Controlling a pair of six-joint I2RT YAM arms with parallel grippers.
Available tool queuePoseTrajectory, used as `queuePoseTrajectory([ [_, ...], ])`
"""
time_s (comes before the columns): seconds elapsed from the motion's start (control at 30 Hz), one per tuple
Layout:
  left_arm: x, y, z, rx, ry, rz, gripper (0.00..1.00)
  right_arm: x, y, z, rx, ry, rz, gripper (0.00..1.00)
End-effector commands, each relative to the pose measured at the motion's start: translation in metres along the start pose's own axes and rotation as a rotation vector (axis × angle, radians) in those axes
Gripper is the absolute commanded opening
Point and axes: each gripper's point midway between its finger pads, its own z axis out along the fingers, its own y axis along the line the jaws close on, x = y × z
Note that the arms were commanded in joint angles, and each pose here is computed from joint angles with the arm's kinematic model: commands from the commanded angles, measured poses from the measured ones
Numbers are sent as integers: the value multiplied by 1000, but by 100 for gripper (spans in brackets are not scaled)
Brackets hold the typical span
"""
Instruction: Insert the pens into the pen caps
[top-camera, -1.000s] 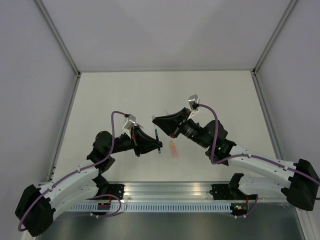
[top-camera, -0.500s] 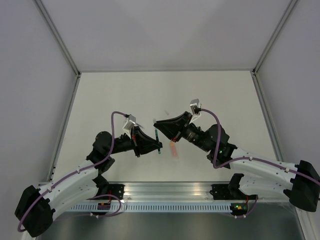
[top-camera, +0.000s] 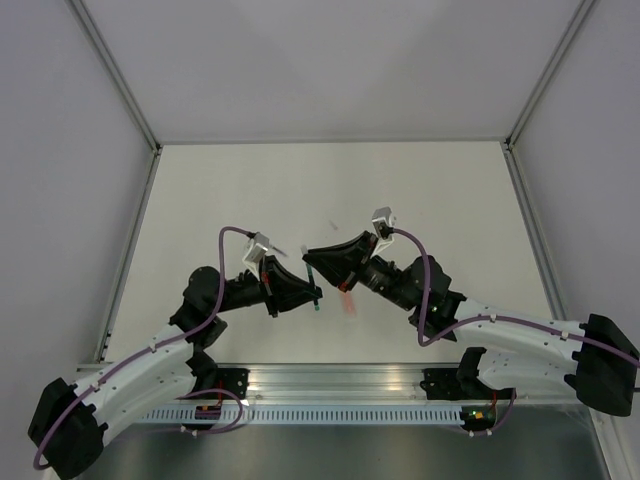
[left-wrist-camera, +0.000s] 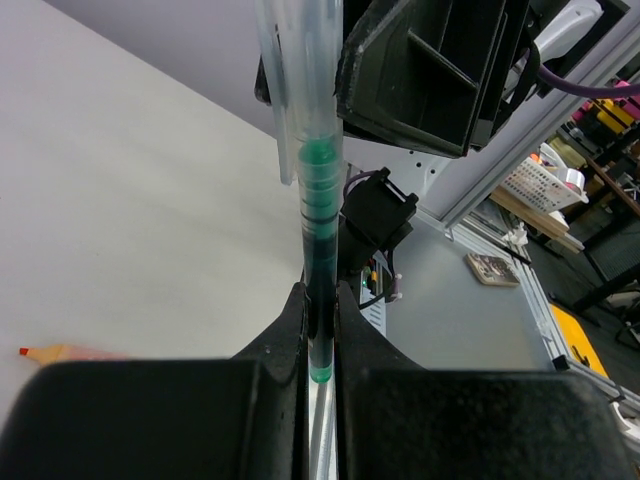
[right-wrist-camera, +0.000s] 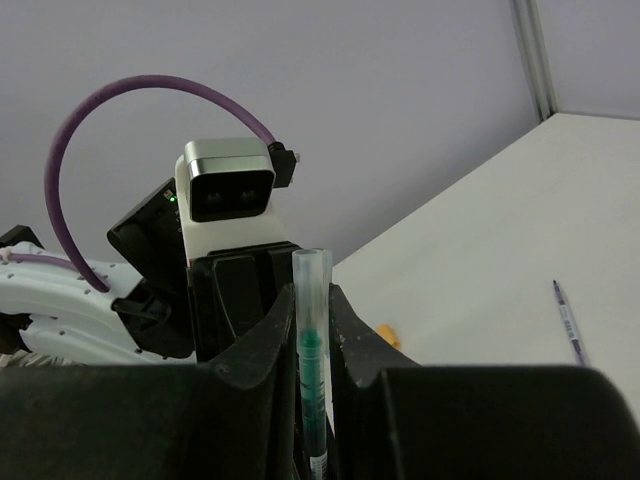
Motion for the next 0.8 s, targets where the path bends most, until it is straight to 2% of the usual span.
queuePoseTrajectory([
  [0.0, -20, -6, 0, 3, -72, 59, 2, 12, -6, -4, 13, 31, -59, 0],
  [0.1, -21, -2, 0, -18, -77, 60, 2, 10, -3, -8, 6, 42, -63, 0],
  [0.47, -21, 7, -1, -70, -90, 53, 2, 46, -1, -25, -49, 148, -94, 3],
  [0.57, -22, 7, -2, -71, -92, 65, 2, 52, 2, -22, -62, 182, -86, 8],
  [0.77, -22, 7, -2, -70, -96, 76, 2, 38, -1, -23, -21, 145, -86, 27],
])
